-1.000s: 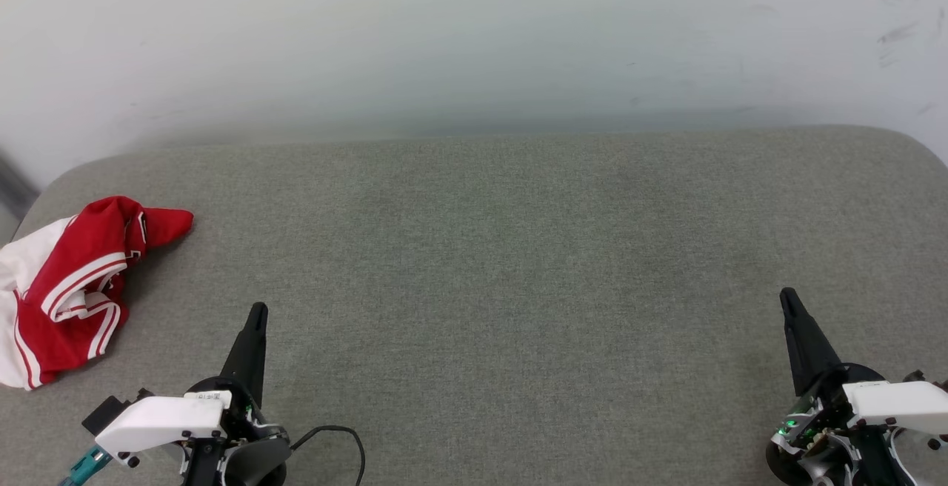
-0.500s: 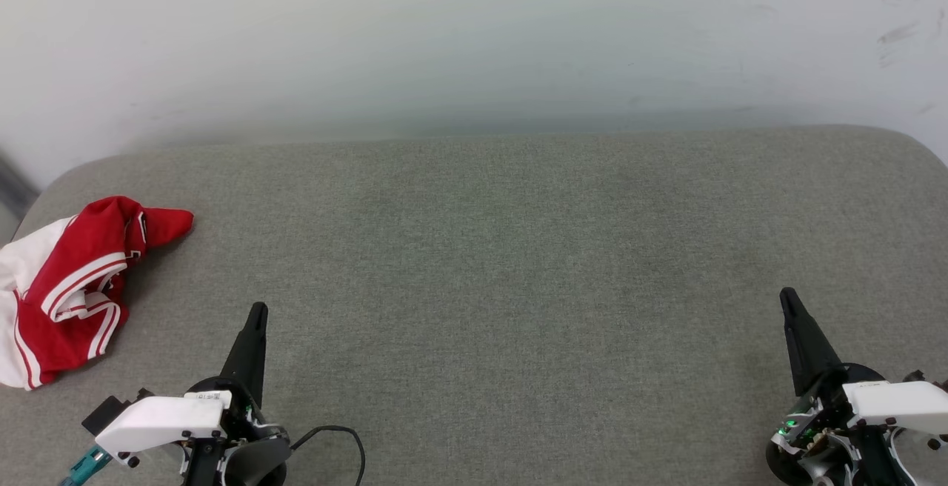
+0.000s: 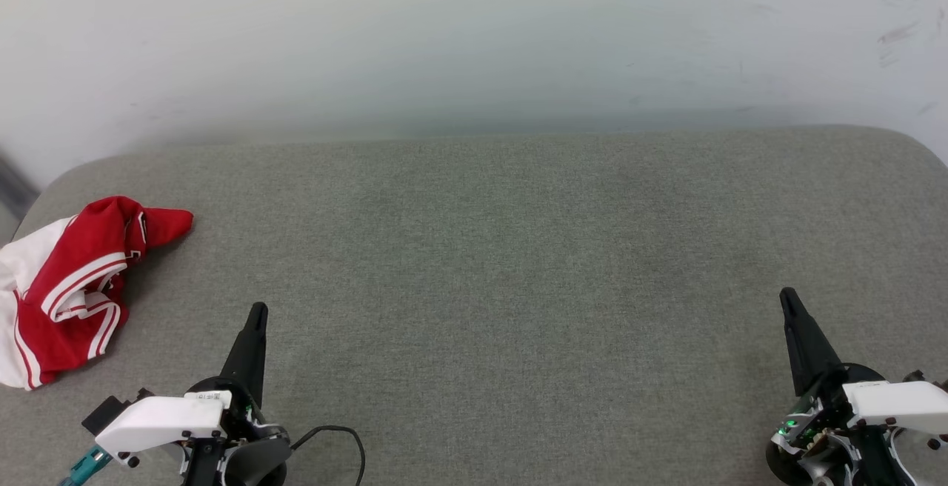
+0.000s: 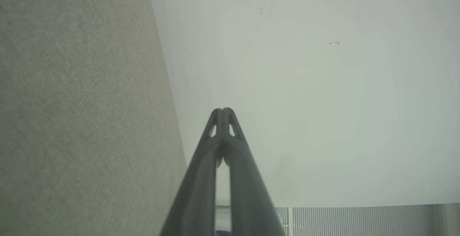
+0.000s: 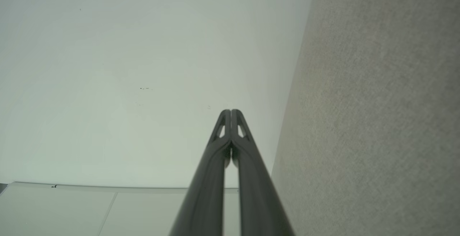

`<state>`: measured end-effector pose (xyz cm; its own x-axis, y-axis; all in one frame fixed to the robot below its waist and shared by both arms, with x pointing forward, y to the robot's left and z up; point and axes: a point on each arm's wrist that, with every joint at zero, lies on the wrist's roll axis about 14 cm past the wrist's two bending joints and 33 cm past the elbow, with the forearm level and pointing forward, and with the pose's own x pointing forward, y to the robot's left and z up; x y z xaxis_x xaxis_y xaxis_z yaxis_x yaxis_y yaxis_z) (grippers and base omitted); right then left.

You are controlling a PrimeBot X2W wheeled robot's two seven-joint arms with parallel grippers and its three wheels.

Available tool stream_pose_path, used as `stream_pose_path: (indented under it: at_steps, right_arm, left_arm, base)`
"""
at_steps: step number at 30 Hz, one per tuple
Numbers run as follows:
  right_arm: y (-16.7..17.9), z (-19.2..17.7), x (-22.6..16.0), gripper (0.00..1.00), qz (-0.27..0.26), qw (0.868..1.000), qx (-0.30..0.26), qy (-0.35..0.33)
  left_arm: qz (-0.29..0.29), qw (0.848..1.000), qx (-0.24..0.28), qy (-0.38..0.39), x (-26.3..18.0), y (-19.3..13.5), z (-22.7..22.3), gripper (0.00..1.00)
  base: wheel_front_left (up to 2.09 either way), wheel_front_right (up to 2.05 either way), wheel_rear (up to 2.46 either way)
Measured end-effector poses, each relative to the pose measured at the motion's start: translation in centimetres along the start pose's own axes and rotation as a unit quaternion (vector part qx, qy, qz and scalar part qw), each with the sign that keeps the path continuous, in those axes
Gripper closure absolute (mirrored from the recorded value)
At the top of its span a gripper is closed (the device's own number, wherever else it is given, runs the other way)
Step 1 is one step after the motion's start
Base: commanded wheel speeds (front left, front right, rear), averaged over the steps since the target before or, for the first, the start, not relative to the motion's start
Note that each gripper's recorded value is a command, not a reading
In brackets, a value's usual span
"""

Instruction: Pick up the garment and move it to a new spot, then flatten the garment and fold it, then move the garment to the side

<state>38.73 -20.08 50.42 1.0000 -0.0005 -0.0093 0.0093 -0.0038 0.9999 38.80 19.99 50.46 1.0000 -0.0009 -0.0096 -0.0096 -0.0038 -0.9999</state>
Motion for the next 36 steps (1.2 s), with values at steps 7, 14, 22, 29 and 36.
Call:
stream_pose_path:
  at_steps: [7,14,22,29,36]
  right_arm:
    - [0.0,0.0,0.0,1.00,0.000,1.000,0.000,0.000]
    - [0.0,0.0,0.0,1.00,0.000,1.000,0.000,0.000]
    - [-0.3,0.0,-0.1,0.00,-0.004,1.000,0.000,0.000]
    - [-2.7,-0.1,-1.3,0.00,-0.040,0.999,-0.002,-0.004]
    - [-2.6,-0.2,-1.3,0.00,-0.039,0.999,-0.017,-0.011]
  left_arm:
    - [0.000,1.000,0.000,0.000,0.0,0.0,0.0,1.00]
    - [0.000,1.000,0.000,0.000,0.0,0.0,0.0,1.00]
    - [0.004,1.000,-0.001,0.000,-0.1,0.3,0.0,0.00]
    - [0.038,0.999,-0.001,-0.007,-1.2,2.5,0.0,0.00]
    - [0.034,0.999,0.013,-0.020,-1.5,2.3,0.3,0.00]
  base:
    - [0.00,0.00,0.00]
    - [0.00,0.00,0.00]
    - [0.00,0.00,0.00]
    - [0.00,0.00,0.00]
    - [0.00,0.00,0.00]
